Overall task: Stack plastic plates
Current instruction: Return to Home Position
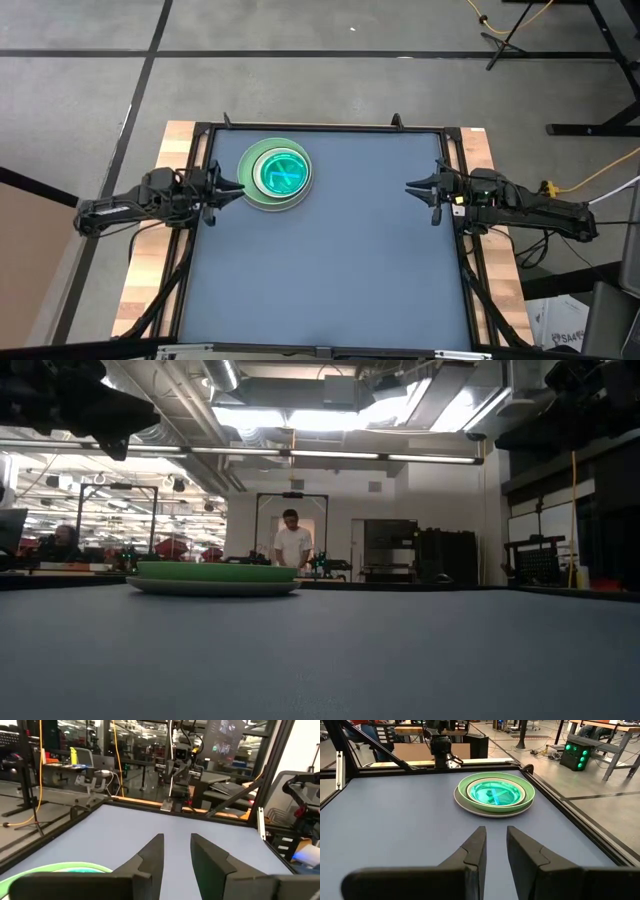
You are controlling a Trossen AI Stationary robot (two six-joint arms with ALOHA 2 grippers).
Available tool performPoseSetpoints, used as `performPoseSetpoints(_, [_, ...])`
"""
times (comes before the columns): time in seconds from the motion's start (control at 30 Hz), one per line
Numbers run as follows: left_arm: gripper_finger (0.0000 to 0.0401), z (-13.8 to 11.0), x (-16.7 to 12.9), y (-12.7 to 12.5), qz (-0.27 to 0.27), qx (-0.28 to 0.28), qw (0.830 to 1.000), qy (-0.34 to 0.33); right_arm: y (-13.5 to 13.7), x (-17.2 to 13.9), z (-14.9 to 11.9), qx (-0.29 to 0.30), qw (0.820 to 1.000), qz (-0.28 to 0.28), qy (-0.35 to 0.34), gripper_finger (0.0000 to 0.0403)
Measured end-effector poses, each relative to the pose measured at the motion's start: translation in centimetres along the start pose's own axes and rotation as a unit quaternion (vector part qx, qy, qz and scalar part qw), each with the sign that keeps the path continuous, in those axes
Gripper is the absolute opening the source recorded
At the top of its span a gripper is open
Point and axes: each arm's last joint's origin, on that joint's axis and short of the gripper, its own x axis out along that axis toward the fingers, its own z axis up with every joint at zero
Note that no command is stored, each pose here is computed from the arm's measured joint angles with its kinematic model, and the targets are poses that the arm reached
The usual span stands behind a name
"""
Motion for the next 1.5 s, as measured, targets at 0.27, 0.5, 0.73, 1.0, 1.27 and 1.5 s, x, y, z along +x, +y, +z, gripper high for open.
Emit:
performPoseSetpoints(0.27, [0.0089, 0.1, 0.0, 0.0, -0.002, 0.000, 1.000, -0.010, 0.0, 0.0, 0.0, 0.000, 1.000, 0.000, 0.000, 0.0067])
performPoseSetpoints(0.5, [0.0089, -1.9, 1.1, 0.3, -0.023, -0.001, 0.998, -0.054, 0.0, 0.0, 0.0, 0.000, 1.000, 0.000, 0.000, 0.0067])
performPoseSetpoints(0.73, [0.0089, -3.5, 1.5, 0.5, -0.031, -0.013, 0.998, -0.057, 0.0, 0.0, 0.0, 0.000, 1.000, 0.000, 0.000, 0.0067])
performPoseSetpoints(1.0, [0.0089, -3.6, 1.5, 0.4, -0.038, -0.012, 0.998, -0.048, 0.0, 0.0, 0.0, 0.000, 1.000, 0.000, 0.000, 0.0067])
performPoseSetpoints(1.27, [0.0089, -4.2, 1.5, 0.4, -0.052, -0.050, 0.997, -0.015, 0.0, 0.0, 0.0, 0.000, 1.000, 0.000, 0.000, 0.0067])
performPoseSetpoints(1.5, [0.0089, -4.5, 1.5, 0.0, -0.065, -0.056, 0.996, 0.002, 0.0, 0.0, 0.0, 0.002, 1.000, 0.000, 0.000, 0.0067])
